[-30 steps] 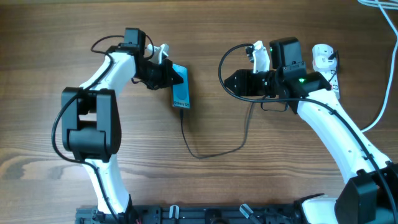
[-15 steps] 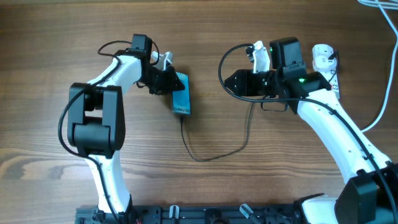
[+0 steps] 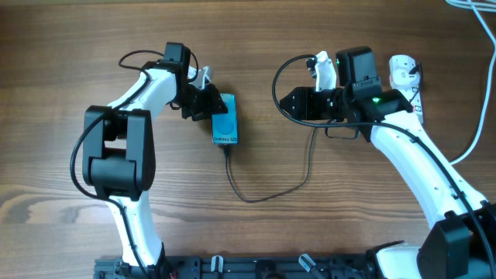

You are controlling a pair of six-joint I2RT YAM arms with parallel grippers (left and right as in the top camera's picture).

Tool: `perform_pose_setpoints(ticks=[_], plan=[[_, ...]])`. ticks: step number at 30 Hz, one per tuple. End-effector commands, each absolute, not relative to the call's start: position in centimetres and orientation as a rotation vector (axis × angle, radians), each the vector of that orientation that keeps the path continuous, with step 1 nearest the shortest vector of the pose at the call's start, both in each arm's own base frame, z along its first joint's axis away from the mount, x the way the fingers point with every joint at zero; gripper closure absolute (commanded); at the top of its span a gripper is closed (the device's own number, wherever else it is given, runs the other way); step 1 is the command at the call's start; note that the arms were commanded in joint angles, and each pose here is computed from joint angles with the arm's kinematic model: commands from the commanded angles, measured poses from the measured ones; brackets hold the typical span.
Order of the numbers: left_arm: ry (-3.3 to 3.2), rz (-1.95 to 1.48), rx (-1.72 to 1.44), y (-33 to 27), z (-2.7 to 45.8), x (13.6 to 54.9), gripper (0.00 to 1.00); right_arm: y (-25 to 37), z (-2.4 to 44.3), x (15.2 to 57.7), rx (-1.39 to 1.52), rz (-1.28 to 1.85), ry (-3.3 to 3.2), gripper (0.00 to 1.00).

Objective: Plug charger to phone and switch on socket

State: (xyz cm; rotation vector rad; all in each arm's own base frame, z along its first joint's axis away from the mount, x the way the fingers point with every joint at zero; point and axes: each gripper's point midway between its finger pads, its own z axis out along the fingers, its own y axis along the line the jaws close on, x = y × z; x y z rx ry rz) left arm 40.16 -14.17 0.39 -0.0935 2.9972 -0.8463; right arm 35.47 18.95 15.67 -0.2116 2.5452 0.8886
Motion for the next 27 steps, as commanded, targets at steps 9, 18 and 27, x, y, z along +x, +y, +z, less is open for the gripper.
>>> perform_pose_setpoints(ticks=[9,18,27], plan=[[3.129,-0.236,-0.214,-7.6,-3.0,38.8,0.59,18.9,16.3,35.9,-0.252,0.859,2.522,0.47],[2.706,-0.205,-0.234,-6.2,14.5,40.7,0.58,15.8,17.0,36.7,-0.127,0.828,2.535,0.95],[2.368,-0.290,-0.222,-5.8,27.4,37.5,0.00,1.1,21.3,40.6,0.293,0.658,2.420,0.96]])
